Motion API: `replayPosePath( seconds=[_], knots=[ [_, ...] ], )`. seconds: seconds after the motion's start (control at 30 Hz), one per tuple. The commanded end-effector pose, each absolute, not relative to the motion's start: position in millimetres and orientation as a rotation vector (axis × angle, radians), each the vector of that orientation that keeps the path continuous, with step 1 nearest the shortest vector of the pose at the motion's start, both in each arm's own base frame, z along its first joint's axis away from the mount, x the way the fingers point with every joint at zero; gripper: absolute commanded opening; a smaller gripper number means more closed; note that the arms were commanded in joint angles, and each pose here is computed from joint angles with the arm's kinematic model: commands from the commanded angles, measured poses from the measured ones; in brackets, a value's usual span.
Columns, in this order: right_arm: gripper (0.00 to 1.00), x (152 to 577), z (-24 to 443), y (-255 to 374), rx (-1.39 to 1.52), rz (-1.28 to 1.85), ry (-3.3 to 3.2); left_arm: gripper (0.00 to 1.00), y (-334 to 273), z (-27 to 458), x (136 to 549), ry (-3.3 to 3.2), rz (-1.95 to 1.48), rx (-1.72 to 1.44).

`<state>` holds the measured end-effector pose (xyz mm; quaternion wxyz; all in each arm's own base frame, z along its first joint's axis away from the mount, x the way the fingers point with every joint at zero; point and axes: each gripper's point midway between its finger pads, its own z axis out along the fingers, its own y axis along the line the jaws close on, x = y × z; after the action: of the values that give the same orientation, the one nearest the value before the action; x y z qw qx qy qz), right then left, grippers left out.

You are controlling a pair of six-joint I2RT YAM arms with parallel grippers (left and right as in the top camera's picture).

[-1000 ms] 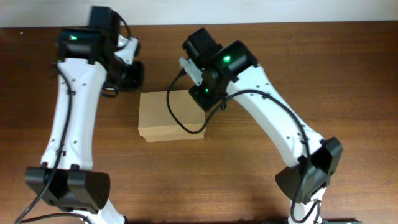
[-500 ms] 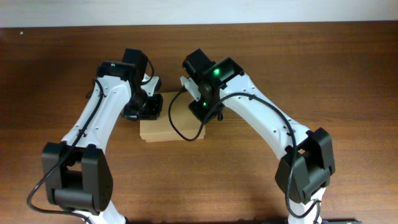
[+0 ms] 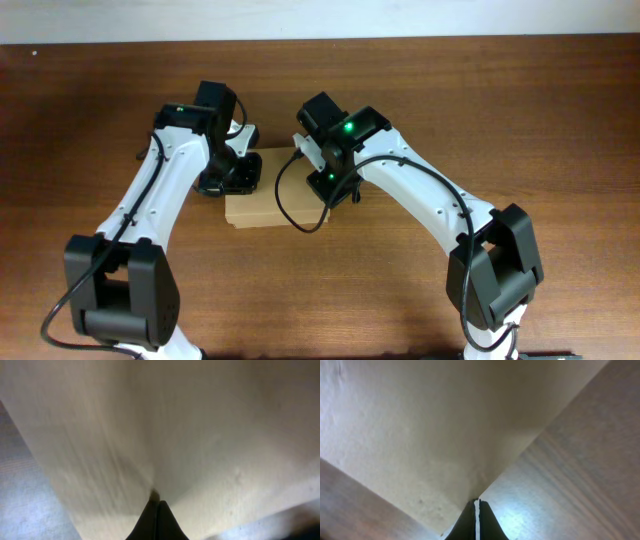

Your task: Pack container

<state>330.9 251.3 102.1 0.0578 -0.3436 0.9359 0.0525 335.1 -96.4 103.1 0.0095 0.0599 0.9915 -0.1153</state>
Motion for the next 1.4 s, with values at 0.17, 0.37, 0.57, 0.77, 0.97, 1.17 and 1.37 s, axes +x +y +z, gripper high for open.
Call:
replayPosePath(
  seconds=[0.17, 0.37, 0.57, 0.77, 0.97, 1.17, 1.37],
  knots=[
    [0.04, 396, 209, 233, -0.831, 0.037, 2.62, 0.02, -93, 227, 398, 2.793, -0.288, 0.18],
    [0.04, 432, 301, 195, -0.619, 0.022, 2.443, 0.15, -64, 323, 424, 2.527, -0.123, 0.11],
    [0.04, 441, 391, 143, -0.327, 0.059, 2.276, 0.19, -33, 386, 426, 2.351, -0.067, 0.02],
    [0.04, 412, 486, 127, -0.255, 0.114, 2.003, 0.43, -11, 439, 419, 2.197, -0.047, -0.036],
    [0.99, 387, 533, 118, -0.222, 0.144, 1.85, 0.99, -2, 448, 418, 2.168, -0.014, -0.062],
    [0.99, 385, 526, 117, -0.229, 0.139, 1.879, 1.0, -3, 447, 418, 2.173, -0.017, -0.061],
    [0.99, 382, 514, 117, -0.24, 0.129, 1.93, 0.99, -3, 438, 411, 2.219, -0.016, -0.061]
  ],
)
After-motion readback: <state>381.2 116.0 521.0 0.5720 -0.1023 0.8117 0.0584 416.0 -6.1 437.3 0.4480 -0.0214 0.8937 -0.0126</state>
